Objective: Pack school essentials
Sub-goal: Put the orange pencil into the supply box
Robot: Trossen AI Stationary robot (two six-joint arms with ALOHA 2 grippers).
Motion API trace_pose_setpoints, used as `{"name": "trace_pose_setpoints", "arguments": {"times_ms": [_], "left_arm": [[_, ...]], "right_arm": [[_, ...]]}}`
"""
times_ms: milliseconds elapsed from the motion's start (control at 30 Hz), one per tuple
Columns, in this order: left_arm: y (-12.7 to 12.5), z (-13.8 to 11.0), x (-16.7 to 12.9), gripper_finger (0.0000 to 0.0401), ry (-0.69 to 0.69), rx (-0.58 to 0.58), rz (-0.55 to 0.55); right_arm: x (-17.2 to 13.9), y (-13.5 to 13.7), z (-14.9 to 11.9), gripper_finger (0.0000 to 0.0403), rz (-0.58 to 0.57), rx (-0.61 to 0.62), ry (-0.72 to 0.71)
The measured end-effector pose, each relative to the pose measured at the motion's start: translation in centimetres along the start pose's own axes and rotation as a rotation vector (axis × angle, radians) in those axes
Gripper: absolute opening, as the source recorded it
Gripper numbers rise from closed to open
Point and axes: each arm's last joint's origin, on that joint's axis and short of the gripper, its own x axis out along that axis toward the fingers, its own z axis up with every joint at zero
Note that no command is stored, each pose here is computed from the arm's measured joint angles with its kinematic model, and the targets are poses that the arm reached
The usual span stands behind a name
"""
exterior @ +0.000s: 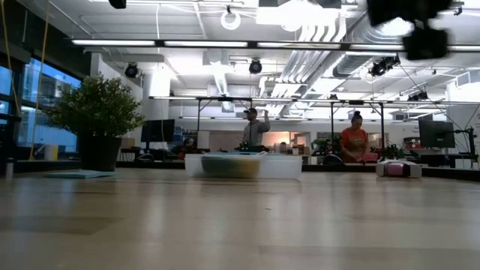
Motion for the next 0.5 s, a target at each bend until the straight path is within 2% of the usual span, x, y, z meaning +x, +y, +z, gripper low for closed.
{"name": "trace_pose_setpoints", "arguments": {"times_ms": [233, 367, 500], "left_arm": [[0.0, 0.0, 0.0, 0.0, 0.0, 0.002, 0.001], [0.0, 0.0, 0.0, 0.0, 0.0, 0.01, 0.001], [0.0, 0.0, 0.0, 0.0, 0.0, 0.01, 0.001]], "right_arm": [[4.9, -2.8, -6.5, 0.0277, -0.22, 0.439, 0.307], [6.9, -4.5, -9.9, 0.0277, -0.313, 0.582, 0.434], [8.2, -5.3, -12.0, 0.0277, -0.327, 0.675, 0.479]]}}
